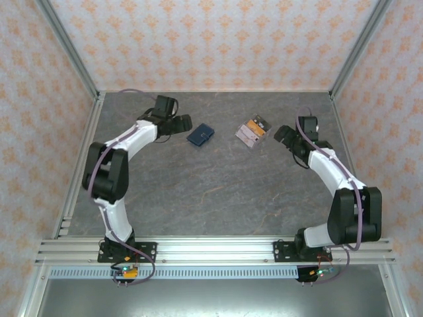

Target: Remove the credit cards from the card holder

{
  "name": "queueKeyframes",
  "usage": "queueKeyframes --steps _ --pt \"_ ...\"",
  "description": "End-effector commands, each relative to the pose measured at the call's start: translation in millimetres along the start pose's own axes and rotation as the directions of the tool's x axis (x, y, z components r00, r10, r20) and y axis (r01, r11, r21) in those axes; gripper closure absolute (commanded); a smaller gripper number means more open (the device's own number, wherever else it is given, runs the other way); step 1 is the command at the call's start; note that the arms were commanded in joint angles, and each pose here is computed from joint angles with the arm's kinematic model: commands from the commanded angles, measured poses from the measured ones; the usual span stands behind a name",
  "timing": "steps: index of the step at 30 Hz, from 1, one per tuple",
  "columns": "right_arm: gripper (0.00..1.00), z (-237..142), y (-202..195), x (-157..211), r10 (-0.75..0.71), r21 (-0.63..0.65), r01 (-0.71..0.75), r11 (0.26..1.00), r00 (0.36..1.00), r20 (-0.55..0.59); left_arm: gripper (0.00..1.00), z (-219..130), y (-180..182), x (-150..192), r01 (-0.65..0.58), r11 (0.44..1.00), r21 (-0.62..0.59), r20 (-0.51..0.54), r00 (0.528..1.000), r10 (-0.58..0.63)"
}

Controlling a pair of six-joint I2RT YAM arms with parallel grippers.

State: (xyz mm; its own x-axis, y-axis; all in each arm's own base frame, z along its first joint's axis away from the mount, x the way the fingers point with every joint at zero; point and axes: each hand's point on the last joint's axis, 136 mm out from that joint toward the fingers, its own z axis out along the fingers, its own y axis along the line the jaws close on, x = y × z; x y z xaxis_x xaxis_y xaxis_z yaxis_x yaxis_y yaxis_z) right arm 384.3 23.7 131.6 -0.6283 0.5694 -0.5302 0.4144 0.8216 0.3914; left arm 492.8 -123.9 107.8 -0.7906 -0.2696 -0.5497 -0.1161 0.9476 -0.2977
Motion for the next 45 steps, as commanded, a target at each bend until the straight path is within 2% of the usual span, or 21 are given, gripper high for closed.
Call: queueKeyframes --steps 1,11,16,22,26,31,34,36,41,45 --pt "0.08 -6.1 27.5 9.8 0.022 -0.081 -0.026 0.996 0.998 -0.054 0.21 16.9 -23.6 10.4 0.012 0.999 0.032 -0.105 0.994 -0.009" --pt "0.09 -2.8 45.7 34.4 0.016 -0.125 -0.031 0.992 0.993 -0.114 0.49 71.3 -49.8 19.3 -0.012 1.000 0.016 -0.259 0.966 0.016" --pt "0.10 0.3 47.5 40.0 0.014 -0.129 -0.032 0.991 0.991 -0.136 0.59 77.6 -53.9 35.9 -0.027 1.000 0.006 -0.310 0.950 0.028" --pt "0.11 -0.9 50.0 45.8 0.010 -0.137 -0.031 0.990 0.989 -0.151 0.70 75.3 -49.4 76.9 -0.086 0.996 -0.036 -0.395 0.916 0.065" --pt "0.11 -3.2 50.0 55.7 0.007 -0.137 -0.032 0.990 0.985 -0.173 0.71 62.3 -41.7 109.7 -0.149 0.986 -0.072 -0.457 0.884 0.100" --pt "0.09 -9.0 62.6 81.5 -0.068 -0.147 0.036 0.988 0.974 -0.216 0.71 36.9 -37.8 156.3 -0.205 0.975 -0.081 -0.543 0.830 0.130" --pt "0.09 -10.9 75.6 104.3 -0.082 -0.175 0.035 0.984 0.960 -0.268 0.69 20.3 -45.3 176.9 -0.188 0.981 -0.056 -0.579 0.807 0.121" --pt "0.12 -11.0 85.1 118.2 -0.061 -0.203 -0.003 0.979 0.950 -0.307 0.66 10.9 -57.3 172.0 -0.138 0.990 -0.020 -0.568 0.817 0.102" --pt "0.24 -10.1 109.7 148.8 0.014 -0.264 -0.124 0.956 0.924 -0.382 0.50 -11.3 -81.8 127.0 -0.083 0.996 0.031 -0.459 0.884 0.088" --pt "0.32 -3.6 121.6 168.5 0.040 -0.270 -0.167 0.948 0.907 -0.418 0.48 -11.6 -71.5 119.0 -0.037 0.999 0.009 -0.447 0.894 0.037"
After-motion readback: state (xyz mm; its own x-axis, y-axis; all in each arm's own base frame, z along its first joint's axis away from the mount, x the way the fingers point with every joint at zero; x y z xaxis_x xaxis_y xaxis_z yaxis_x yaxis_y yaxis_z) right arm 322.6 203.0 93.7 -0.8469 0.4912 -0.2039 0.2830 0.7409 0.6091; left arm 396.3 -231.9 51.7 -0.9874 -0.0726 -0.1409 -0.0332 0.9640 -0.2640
